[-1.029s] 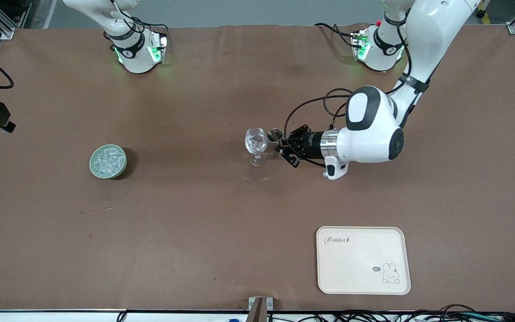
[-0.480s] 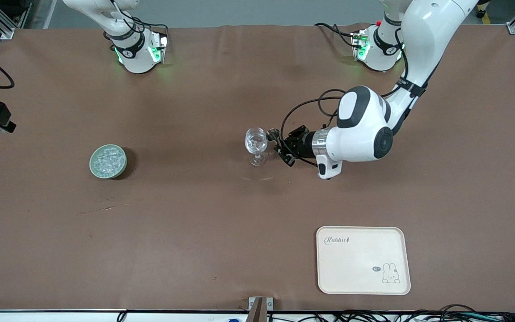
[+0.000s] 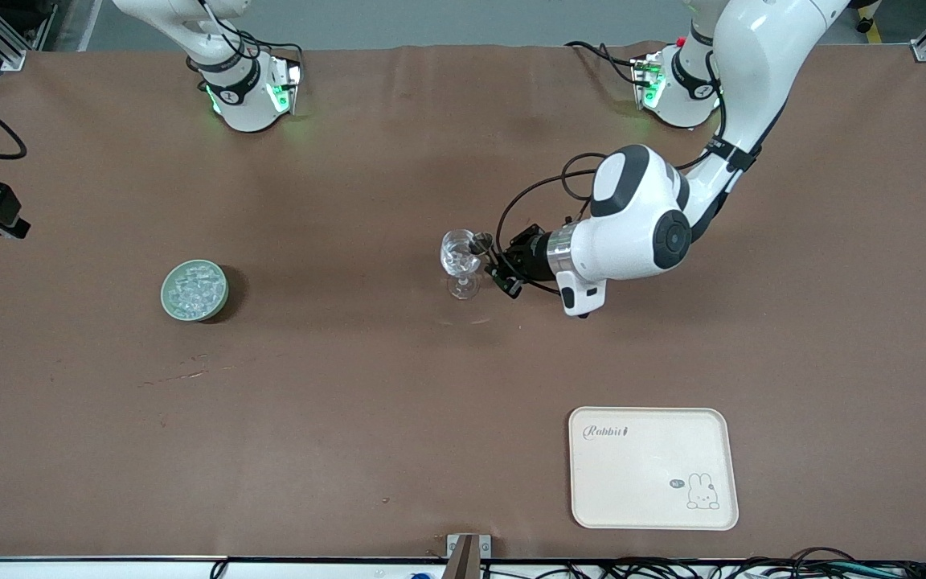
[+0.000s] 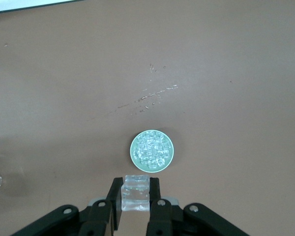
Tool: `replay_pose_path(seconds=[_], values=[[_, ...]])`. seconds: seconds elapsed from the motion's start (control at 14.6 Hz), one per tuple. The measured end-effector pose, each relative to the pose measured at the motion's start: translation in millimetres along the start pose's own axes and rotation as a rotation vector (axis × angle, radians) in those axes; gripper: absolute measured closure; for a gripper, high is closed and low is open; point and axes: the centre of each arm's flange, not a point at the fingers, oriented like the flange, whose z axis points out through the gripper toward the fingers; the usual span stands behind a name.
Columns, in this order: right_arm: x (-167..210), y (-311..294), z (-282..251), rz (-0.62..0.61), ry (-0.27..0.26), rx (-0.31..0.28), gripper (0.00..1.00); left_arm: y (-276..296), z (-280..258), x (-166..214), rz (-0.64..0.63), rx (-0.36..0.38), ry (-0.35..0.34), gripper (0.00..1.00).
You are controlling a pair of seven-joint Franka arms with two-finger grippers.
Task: Pour wine and add ice with both arms
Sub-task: 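Tilt the jigger over the wine glass rim with the left gripper to pour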
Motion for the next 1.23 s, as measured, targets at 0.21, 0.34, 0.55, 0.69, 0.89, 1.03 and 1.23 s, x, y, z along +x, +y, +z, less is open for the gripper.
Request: replay_pose_path(seconds=[0.21,0.34,0.55,0.69,0.89,1.03,1.23], values=[[0,0,0,0.0,0.0,0.003,0.74,-2,6,-10,0.016,0.011,0.064,0.79],[0,0,0,0.0,0.0,0.003,0.74,-3,8,-15,0.028,0.016,0.082,0.79],[0,0,0,0.0,0.0,0.004,0.74,-3,10,-18,0.023,0.016,0.123,0.79],[0,0,0,0.0,0.0,0.004,0.74,-4,12,-23,0.029,0.012,0.154,0.79],[0,0,0,0.0,0.0,0.004,0.74,-6,15,-33,0.058,0.015,0.19,0.79],[0,0,0,0.0,-0.001,0.004,0.74,-7,17,-37,0.072,0.018,0.205,0.79],[0,0,0,0.0,-0.001,0.004,0.74,-8,20,-40,0.081,0.018,0.249,0.79]])
